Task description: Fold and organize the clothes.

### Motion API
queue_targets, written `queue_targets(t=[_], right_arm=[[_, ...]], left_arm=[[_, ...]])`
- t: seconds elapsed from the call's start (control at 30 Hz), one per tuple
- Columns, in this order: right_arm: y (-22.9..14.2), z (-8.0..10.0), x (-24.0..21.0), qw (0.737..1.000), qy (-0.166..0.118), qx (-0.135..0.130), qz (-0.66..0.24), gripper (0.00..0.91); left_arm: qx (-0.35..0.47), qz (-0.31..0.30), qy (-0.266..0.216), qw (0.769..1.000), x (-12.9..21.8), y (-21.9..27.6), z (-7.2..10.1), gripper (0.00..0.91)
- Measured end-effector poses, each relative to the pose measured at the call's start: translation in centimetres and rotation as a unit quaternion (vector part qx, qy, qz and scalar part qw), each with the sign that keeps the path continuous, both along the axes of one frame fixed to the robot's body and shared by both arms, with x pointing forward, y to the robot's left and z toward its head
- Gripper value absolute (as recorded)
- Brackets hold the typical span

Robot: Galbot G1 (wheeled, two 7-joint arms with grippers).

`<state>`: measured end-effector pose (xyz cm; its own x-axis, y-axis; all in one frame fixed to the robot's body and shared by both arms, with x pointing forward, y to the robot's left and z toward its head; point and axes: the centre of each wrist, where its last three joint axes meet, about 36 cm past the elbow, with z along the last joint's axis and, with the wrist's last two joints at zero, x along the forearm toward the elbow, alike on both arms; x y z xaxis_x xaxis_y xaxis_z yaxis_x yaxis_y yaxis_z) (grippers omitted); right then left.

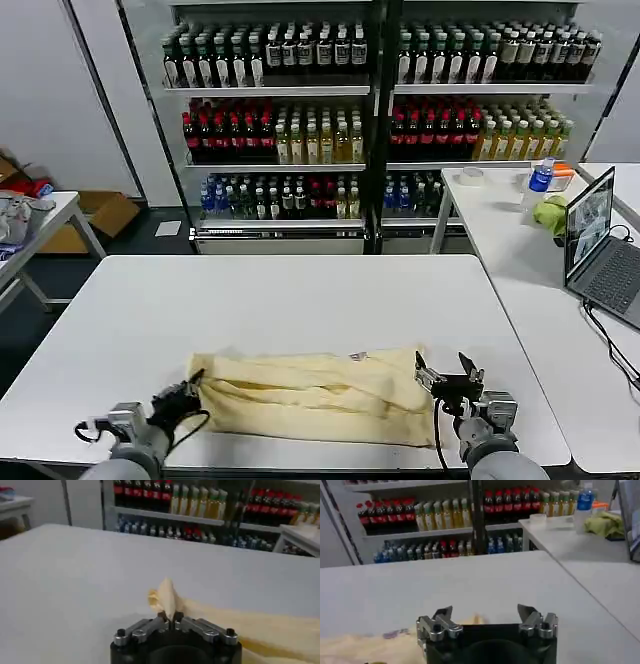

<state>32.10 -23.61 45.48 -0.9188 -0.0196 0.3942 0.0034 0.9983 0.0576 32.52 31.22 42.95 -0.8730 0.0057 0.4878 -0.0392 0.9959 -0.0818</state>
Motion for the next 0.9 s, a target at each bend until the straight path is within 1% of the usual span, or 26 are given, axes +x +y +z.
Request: queue_targets(t=[0.2, 0.3, 0.37, 0.43, 0.53, 0.73, 0.9], right_arm=[[-0.2, 0.2, 0.1, 1.0, -0.003, 0.001, 0.0, 0.907], [-0.1, 0.2, 0.1, 1.0, -0.003, 0.002, 0.001, 0.907], [-0.1, 0.2, 0.1, 1.0, -0.003, 0.003, 0.002, 0.907], [0.0, 0.4, 0.0, 1.0, -0.005, 0.005, 0.002, 0.907], [0.0, 0.4, 0.0, 1.0, -0.005, 0.006, 0.003, 0.907], [0.0, 0.3, -0.1, 1.0, -0.004, 0.005, 0.003, 0.907], [-0.2, 0.3, -0.2, 1.0, -0.003, 0.004, 0.001, 0.907]], left_arm=[[0.034, 0.03, -0.012, 0.999, 2.0, 4.8, 1.7, 0.01], [0.048, 0.044, -0.021, 0.998, 3.0, 7.0, 2.9, 0.01], [0.051, 0.05, -0.025, 0.997, 3.4, 7.9, 3.7, 0.01], [0.045, 0.052, -0.023, 0.997, 3.6, 8.3, 4.1, 0.01], [0.026, 0.051, -0.02, 0.998, 3.6, 8.5, 4.8, 0.01], [-0.045, 0.03, -0.02, 0.998, 3.4, 6.9, 6.3, 0.01], [-0.116, 0.003, -0.017, 0.993, 3.3, 4.9, 6.9, 0.01]])
